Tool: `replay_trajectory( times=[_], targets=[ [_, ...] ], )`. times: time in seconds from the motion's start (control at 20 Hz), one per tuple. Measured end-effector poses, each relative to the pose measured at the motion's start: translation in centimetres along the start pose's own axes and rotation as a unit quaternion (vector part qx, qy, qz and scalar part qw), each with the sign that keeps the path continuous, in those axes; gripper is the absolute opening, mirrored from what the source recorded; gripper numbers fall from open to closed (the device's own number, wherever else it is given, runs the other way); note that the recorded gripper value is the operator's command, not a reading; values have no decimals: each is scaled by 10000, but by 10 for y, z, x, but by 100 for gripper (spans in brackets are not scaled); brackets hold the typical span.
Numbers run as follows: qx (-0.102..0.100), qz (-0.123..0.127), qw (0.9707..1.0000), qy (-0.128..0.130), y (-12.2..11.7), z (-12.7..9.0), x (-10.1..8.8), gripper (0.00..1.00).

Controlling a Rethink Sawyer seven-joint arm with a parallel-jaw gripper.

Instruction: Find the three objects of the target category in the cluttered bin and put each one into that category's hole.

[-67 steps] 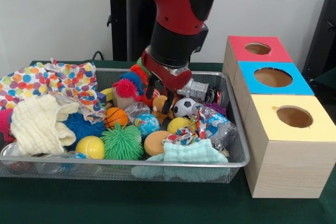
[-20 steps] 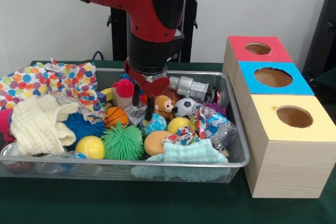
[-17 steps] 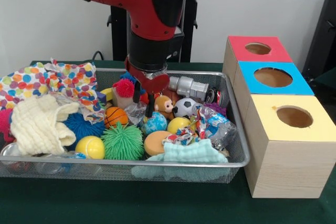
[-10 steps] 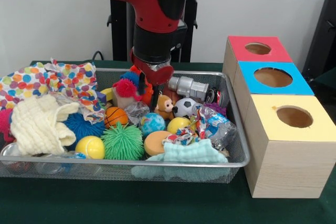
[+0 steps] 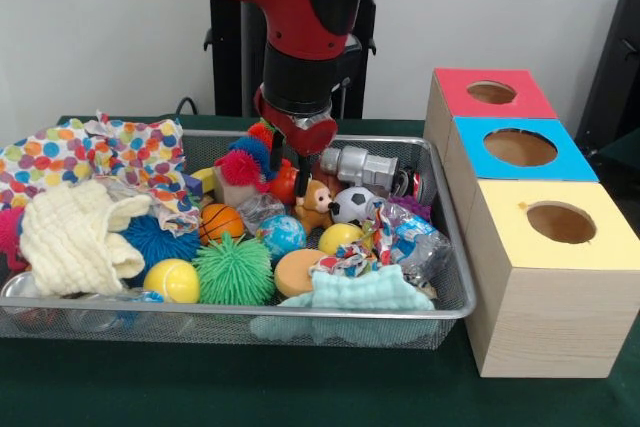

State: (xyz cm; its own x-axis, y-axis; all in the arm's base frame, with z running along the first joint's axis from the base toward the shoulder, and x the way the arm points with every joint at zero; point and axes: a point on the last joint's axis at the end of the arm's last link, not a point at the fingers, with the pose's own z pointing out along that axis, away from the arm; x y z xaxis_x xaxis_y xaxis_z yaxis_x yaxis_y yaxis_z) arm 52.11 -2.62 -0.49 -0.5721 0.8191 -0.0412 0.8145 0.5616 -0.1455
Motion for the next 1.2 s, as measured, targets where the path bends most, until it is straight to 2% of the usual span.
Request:
replay_trajectory(
  times=[0.5,1.2],
  targets=[
    [-150,-185,9996,-158,14,1,12,100],
    [-157,-239,9994,-171,17,0,16,100]
  ],
)
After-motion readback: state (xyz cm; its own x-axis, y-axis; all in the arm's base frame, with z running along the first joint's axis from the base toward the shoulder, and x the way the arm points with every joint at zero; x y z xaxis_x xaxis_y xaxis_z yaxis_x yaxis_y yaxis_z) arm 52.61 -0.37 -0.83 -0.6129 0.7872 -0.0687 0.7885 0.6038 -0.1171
